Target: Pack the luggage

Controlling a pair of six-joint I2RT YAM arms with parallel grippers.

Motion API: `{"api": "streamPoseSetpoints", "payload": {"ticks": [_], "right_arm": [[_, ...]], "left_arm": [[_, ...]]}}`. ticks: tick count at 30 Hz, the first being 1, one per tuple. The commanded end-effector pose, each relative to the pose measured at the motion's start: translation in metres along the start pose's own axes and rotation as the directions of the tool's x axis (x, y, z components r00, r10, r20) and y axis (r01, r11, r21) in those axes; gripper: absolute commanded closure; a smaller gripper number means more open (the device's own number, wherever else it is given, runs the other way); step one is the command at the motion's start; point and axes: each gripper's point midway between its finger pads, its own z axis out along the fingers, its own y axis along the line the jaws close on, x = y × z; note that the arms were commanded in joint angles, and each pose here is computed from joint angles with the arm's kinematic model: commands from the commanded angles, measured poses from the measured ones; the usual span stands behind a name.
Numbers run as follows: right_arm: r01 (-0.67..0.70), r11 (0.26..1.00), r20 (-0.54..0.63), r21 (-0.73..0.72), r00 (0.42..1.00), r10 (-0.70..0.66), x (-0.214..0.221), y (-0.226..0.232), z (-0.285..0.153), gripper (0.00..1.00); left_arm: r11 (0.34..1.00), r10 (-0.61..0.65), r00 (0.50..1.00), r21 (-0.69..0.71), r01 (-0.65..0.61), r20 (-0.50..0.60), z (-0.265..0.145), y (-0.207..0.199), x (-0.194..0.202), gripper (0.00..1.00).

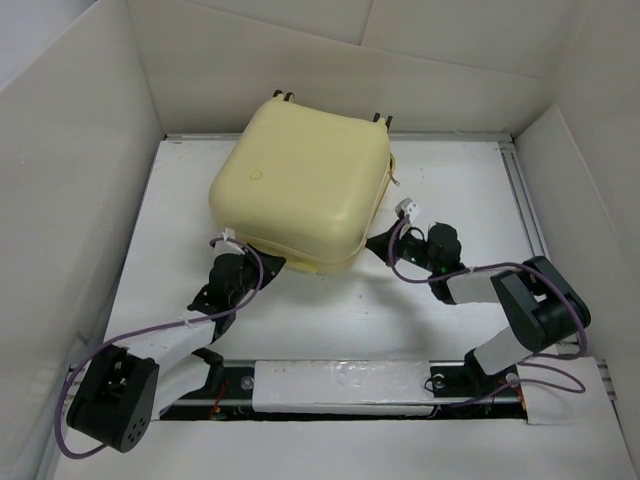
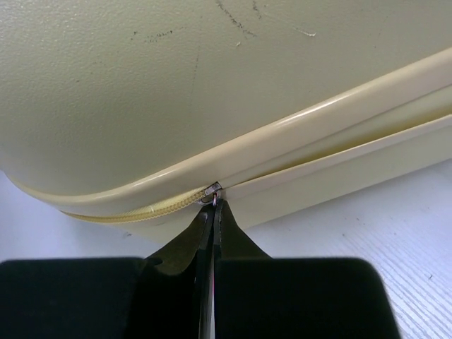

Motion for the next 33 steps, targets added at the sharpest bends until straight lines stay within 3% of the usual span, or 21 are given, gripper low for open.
{"api": "streamPoseSetpoints", "payload": {"ticks": [1,7,18,22,25,26,28,33], "right_arm": [[0.082,0.997,0.116,0.004,0.990,-0.082,-0.036,0.007,0.015,1.00],[0.029,0.998,0.094,0.054,0.995,-0.034,-0.016,0.030,0.003,1.00],[-0.117,0.979,-0.107,0.164,0.985,0.136,0.056,0.115,-0.012,1.00],[-0.190,0.964,-0.083,0.188,0.974,0.209,0.058,0.148,-0.006,1.00],[-0.193,0.959,-0.110,0.205,0.970,0.218,0.058,0.176,0.016,1.00],[-0.204,0.957,-0.067,0.205,0.973,0.222,0.038,0.186,0.032,1.00],[-0.182,0.953,-0.103,0.240,0.972,0.212,0.047,0.192,0.048,1.00],[-0.237,0.914,0.012,0.329,0.969,0.247,0.015,0.196,0.075,1.00]], "left_arm": [[0.997,0.030,1.000,0.065,-0.030,0.001,0.006,-0.019,-0.006,0.81],[0.993,0.032,0.999,0.118,-0.033,0.009,0.010,-0.030,-0.008,1.00],[0.982,-0.043,0.999,0.184,0.037,0.029,0.011,-0.046,-0.014,1.00],[0.979,-0.059,0.998,0.198,0.055,0.013,0.009,-0.046,-0.008,1.00],[0.975,-0.055,0.998,0.216,0.058,-0.019,0.006,-0.050,0.003,1.00],[0.975,-0.052,0.998,0.215,0.055,-0.019,0.006,-0.051,0.005,1.00],[0.973,-0.037,0.998,0.228,0.046,-0.041,0.004,-0.056,0.015,1.00],[0.967,-0.046,0.995,0.247,0.067,-0.091,-0.001,-0.058,0.024,1.00]]}}
